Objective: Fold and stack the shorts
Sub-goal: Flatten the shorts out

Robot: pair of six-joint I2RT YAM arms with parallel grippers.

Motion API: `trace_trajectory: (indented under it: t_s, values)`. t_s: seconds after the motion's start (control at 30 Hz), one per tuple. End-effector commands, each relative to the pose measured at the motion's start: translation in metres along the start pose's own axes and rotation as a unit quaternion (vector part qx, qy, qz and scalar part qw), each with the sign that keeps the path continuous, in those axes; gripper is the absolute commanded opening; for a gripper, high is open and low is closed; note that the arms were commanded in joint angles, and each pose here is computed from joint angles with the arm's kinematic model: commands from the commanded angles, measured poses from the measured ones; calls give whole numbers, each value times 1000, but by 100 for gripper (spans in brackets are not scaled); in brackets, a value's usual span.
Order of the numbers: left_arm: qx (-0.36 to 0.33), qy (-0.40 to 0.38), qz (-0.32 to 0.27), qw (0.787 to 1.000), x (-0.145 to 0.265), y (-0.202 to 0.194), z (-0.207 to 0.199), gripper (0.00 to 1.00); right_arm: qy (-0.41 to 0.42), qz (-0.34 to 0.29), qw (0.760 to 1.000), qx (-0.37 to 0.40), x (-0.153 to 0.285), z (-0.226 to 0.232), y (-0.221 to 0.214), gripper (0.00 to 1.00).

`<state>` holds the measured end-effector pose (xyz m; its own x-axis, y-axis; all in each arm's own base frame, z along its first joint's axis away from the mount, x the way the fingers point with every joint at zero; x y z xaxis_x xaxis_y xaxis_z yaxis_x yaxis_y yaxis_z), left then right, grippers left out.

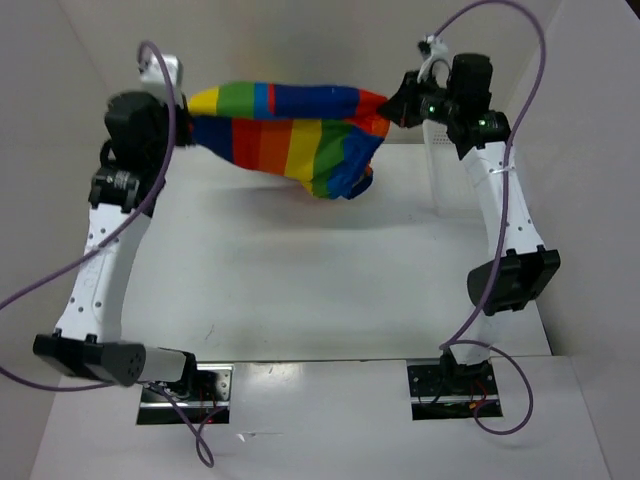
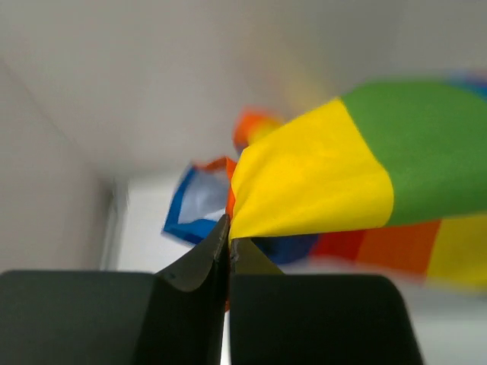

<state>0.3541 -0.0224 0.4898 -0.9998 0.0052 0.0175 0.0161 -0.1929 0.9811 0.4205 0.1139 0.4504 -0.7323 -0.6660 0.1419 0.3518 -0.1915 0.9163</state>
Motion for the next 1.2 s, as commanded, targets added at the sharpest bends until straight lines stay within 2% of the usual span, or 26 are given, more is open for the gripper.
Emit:
trace_trajectory:
  t_s: [0.0, 0.03, 0.07, 0.1, 0.13, 0.2, 0.33, 0.37, 0.43, 0.47, 0.53, 0.6, 0.63, 0.7, 0.73, 0.8, 0.87, 0.93, 1.03, 1.07, 1.13, 1.17]
  values:
    - [-31, 16, 164, 986, 36, -103, -16, 0, -54, 117, 991, -22, 11, -25, -79, 0]
    - [-40, -7, 190, 981, 51, -121, -29, 0, -46, 140, 989, -12, 19, -7, -95, 0]
    - [-43, -14, 196, 980, 71, -128, -30, 0, -54, 198, 979, -8, 20, -12, -137, 0]
    - [-54, -28, 240, 969, 82, -154, -36, 0, -48, 223, 974, -1, 23, -4, -154, 0]
    - [-57, -33, 247, 967, 89, -158, -38, 0, -33, 230, 973, 10, 30, 12, -160, 0]
    - [-55, -32, 242, 968, 95, -154, -36, 0, -28, 230, 973, 0, 36, 17, -162, 0]
    - [-40, 6, 174, 984, 96, -109, -19, 0, -15, 137, 990, 14, 45, 30, -94, 0]
    - [-32, 24, 133, 990, 97, -83, -12, 0, -6, 122, 992, 16, 49, 34, -82, 0]
    - [-24, 31, 98, 994, 101, -60, -6, 0, 11, 93, 995, 39, 54, 46, -60, 0]
    - [-16, 38, 63, 997, 111, -37, 0, 0, 18, 89, 995, 47, 67, 56, -55, 0]
    - [-9, 66, 36, 997, 128, -18, 11, 0, 20, 88, 994, 67, 86, 66, -55, 0]
    - [-4, 100, 22, 995, 145, -10, 21, 0, -2, 71, 992, 104, 122, 80, -55, 0]
    - [6, 113, -11, 994, 167, 1, 28, 0, -11, 54, 991, 120, 135, 87, -49, 0]
    - [27, 135, -76, 988, 184, 16, 36, 0, -34, -17, 988, 147, 167, 100, -23, 0]
    - [40, 150, -112, 981, 200, 25, 42, 0, -32, -42, 990, 132, 173, 105, -11, 0]
    - [59, 172, -160, 970, 207, 44, 49, 0, -26, -124, 982, 143, 196, 122, 27, 0]
    - [68, 180, -182, 964, 216, 59, 55, 0, -1, -148, 982, 115, 202, 136, 43, 0]
    - [69, 176, -190, 963, 217, 65, 55, 0, 9, -170, 979, 111, 209, 145, 54, 0]
    - [57, 156, -168, 972, 198, 61, 48, 0, 24, -142, 987, 74, 193, 133, 39, 0]
    - [52, 153, -154, 975, 190, 57, 46, 0, 24, -116, 992, 31, 179, 120, 25, 0]
    - [39, 132, -121, 983, 163, 48, 36, 0, 36, -105, 994, 1, 165, 110, 15, 0]
    - [35, 126, -110, 985, 152, 45, 33, 0, 35, -81, 995, -50, 150, 97, 0, 0]
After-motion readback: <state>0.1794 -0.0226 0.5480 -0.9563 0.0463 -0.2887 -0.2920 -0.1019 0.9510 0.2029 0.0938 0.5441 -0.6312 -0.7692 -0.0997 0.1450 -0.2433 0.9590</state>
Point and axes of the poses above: each gripper's point midway between its finger pads, its own x axis back along the fingers, its own z axis along the line the jaws close on, y = z × x, the point moved 8 cm from there along x, back along the fingers, and after that the axes turned 7 degrees about -x, right-handed, at the moved point
